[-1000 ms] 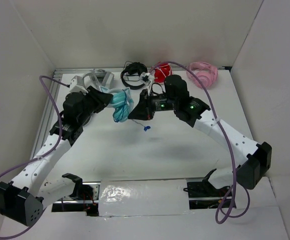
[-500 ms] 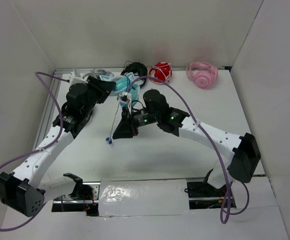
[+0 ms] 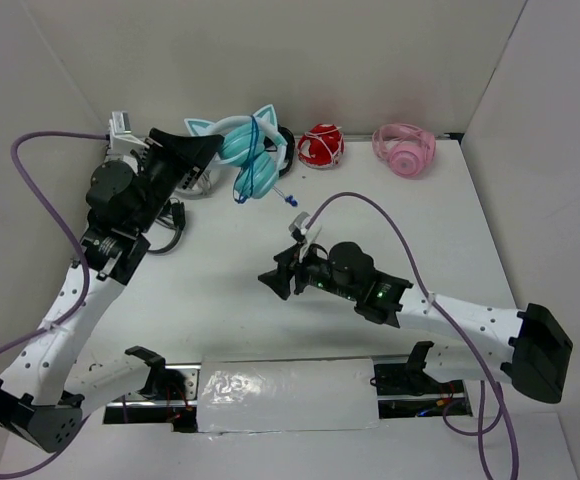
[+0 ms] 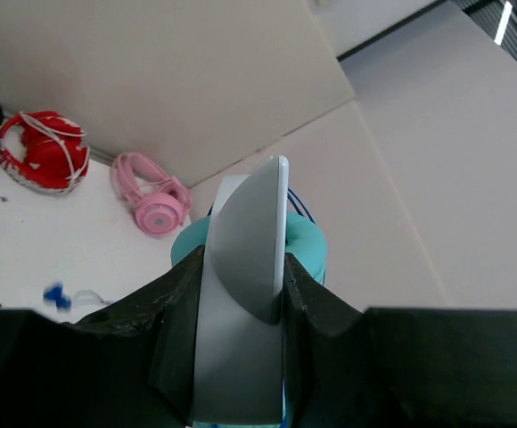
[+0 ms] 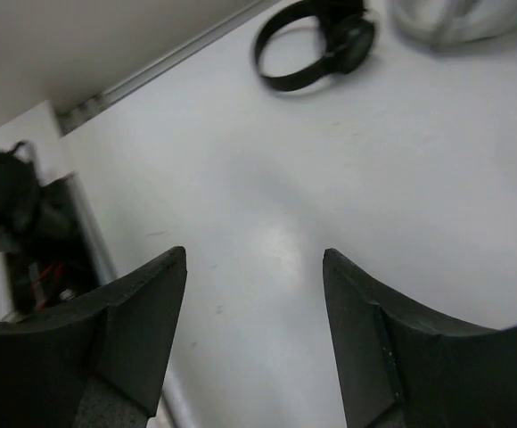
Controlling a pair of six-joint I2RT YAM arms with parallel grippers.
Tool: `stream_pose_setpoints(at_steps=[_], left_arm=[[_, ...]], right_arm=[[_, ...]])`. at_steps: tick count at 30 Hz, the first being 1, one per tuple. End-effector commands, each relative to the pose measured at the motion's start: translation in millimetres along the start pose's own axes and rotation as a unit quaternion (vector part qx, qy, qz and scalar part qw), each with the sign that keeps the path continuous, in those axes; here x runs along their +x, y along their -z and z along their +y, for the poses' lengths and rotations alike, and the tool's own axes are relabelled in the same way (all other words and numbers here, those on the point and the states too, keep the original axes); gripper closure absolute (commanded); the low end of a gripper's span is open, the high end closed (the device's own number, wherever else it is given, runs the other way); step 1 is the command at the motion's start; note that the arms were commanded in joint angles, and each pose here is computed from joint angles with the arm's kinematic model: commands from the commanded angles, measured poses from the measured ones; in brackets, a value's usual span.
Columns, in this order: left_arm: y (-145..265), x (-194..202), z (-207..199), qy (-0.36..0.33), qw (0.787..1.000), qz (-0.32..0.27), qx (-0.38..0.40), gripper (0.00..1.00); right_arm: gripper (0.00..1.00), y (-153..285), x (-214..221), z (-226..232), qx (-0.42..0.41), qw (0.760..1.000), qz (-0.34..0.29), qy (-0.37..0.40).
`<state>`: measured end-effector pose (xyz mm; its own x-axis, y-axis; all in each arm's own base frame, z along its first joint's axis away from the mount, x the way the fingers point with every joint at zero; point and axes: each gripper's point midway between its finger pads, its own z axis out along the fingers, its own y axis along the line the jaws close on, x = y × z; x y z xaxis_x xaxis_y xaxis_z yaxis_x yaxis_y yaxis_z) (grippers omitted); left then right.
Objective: Wrap the headphones
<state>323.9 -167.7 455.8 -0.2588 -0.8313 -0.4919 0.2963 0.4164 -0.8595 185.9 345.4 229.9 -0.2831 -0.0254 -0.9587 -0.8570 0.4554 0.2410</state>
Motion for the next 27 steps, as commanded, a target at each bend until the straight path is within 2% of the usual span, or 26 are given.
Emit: stream_pose_setpoints(at_steps=[1, 6, 9, 15, 19, 22, 27], left_arm=[[21.7, -26.7, -74.8, -0.011, 0.993, -0.023, 0.115, 1.0], [30.8, -27.6, -96.7, -0.023, 0.989, -0.008, 0.147, 1.0], [36.6, -27.4, -106.1, -0.022, 0.988, 0.005, 0.155, 1.0], [53.1, -25.4, -117.9, -0.023, 0.983, 0.016, 0.181, 1.0], [66.1, -32.8, -127.4, -0.034, 0.981, 0.003, 0.193, 1.0], [73.4, -35.9, -131.3, -0.037, 0.979, -0.005, 0.199, 1.0], [86.3, -33.9, -142.9, -0.045, 0.974, 0.006, 0.224, 1.0]], right_arm=[[0.3, 5.1, -42.1, -54.7, 0.152, 0.981, -0.116, 0.02], [0.27, 5.1, -58.0, -67.1, 0.186, 0.97, -0.146, 0.06], [0.26, 3.9, -60.3, -59.2, 0.161, 0.971, -0.16, 0.075], [0.22, -12.6, -74.6, -21.8, 0.059, 0.978, -0.176, 0.094], [0.2, -20.7, -90.8, -10.2, 0.043, 0.977, -0.186, 0.096], [0.19, -19.4, -103.0, -3.4, 0.031, 0.969, -0.209, 0.125], [0.16, -30.2, -123.9, -24.3, 0.102, 0.96, -0.212, 0.155]])
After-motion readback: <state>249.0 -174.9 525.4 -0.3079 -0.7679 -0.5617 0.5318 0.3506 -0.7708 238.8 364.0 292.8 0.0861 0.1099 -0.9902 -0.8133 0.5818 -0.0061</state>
